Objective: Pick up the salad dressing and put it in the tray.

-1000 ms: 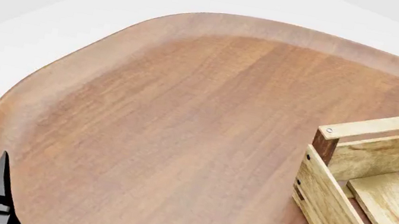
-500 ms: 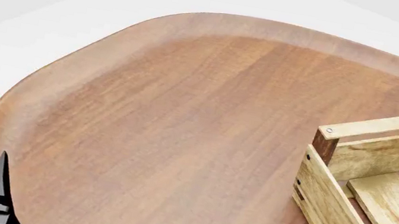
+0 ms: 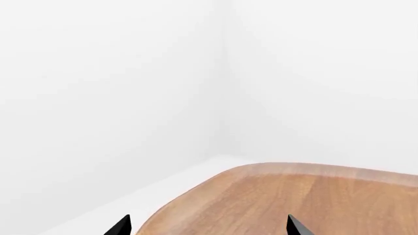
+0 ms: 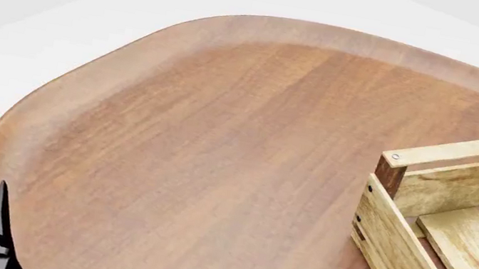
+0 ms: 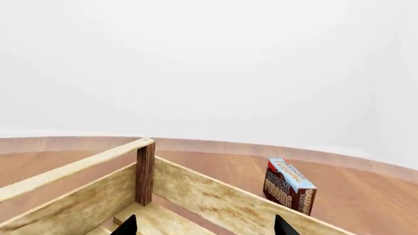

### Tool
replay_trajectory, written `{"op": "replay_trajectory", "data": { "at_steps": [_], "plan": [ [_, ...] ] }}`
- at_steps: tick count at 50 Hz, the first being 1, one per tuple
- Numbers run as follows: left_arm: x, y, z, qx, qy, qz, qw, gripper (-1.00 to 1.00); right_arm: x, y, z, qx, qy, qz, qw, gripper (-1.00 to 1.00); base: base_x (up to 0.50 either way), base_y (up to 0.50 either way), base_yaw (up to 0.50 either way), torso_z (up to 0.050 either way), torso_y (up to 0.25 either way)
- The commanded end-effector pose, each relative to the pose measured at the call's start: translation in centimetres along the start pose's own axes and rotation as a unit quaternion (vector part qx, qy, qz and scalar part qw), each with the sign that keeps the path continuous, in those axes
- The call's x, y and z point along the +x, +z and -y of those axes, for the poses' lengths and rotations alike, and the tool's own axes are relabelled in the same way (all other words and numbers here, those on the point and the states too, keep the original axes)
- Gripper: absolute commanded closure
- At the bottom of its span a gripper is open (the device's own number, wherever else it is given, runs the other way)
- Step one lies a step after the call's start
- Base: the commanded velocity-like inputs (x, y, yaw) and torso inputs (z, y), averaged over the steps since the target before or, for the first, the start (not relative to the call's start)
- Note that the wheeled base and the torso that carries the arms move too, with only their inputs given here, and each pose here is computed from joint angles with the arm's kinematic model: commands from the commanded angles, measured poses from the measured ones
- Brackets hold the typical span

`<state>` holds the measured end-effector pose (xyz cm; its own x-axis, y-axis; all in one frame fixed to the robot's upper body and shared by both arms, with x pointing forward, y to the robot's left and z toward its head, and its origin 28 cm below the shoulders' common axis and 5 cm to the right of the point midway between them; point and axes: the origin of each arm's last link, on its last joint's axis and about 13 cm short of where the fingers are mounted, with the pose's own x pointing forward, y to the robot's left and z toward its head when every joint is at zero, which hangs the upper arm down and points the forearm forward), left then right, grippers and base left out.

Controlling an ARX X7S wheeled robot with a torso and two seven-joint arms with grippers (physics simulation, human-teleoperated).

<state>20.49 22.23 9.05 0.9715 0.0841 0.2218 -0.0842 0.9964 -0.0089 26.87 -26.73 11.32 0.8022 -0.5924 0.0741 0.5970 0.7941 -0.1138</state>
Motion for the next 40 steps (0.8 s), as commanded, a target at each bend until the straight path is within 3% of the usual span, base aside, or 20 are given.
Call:
{"op": "replay_trajectory", "data": {
  "at_steps": [1, 7, 13, 17, 22, 24, 25, 29, 30, 34, 40],
  "plan": [
    [0.0, 0.3, -0.1, -0.007, 0.005, 0.008, 1.000, -1.00, -4.7, 3.9, -0.2, 0.009, 0.056, 0.073, 0.996, -1.00, 0.00, 0.00, 0.00, 0.000, 0.000],
    [-0.2, 0.5, -0.2, -0.016, 0.002, 0.031, 0.999, -1.00, -7.0, 4.9, -0.4, 0.018, 0.072, 0.119, 0.990, -1.00, 0.00, 0.00, 0.00, 0.000, 0.000],
    [-0.8, 1.7, -0.6, -0.065, -0.007, 0.108, 0.992, -1.00, -9.4, 5.3, -0.9, 0.020, 0.079, 0.174, 0.981, -1.00, 0.00, 0.00, 0.00, 0.000, 0.000],
    [-1.5, 3.0, -0.9, -0.116, -0.027, 0.157, 0.980, -1.00, -11.1, 5.9, -0.9, 0.024, 0.070, 0.233, 0.970, -1.00, 0.00, 0.00, 0.00, 0.000, 0.000],
    [-2.4, 4.6, -1.3, -0.143, -0.016, 0.239, 0.960, -1.00, -13.1, 6.4, -0.8, 0.025, 0.040, 0.321, 0.946, -1.00, 0.00, 0.00, 0.00, 0.000, 0.000],
    [-2.4, 4.8, -1.5, -0.148, -0.006, 0.246, 0.958, -1.00, -13.5, 6.5, -0.7, 0.033, 0.036, 0.340, 0.939, -1.00, 0.00, 0.00, 0.00, 0.000, 0.000],
    [-2.3, 4.9, -1.7, -0.155, 0.005, 0.256, 0.954, -1.00, -13.9, 6.6, -0.6, 0.031, 0.017, 0.374, 0.927, -1.00, 0.00, 0.00, 0.00, 0.000, 0.000],
    [-2.4, 5.1, -2.0, -0.163, 0.016, 0.278, 0.947, -1.00, -14.7, 6.7, -0.3, 0.053, 0.004, 0.407, 0.912, -1.00, 0.00, 0.00, 0.00, 0.000, 0.000],
    [-2.4, 5.1, -2.1, -0.164, 0.021, 0.290, 0.943, -1.00, -15.1, 6.7, -0.2, 0.060, -0.009, 0.428, 0.902, -1.00, 0.00, 0.00, 0.00, 0.000, 0.000],
    [-2.5, 5.1, -2.3, -0.146, 0.053, 0.318, 0.935, -1.00, -15.7, 6.5, -0.1, 0.063, -0.030, 0.460, 0.885, -1.00, 0.00, 0.00, 0.00, 0.000, 0.000],
    [-2.8, 5.3, -2.7, -0.144, 0.101, 0.364, 0.915, -1.00, -16.8, 6.9, 0.5, 0.101, -0.051, 0.486, 0.867, -1.00, 0.00, 0.00, 0.00, 0.000, 0.000]
  ]
}}
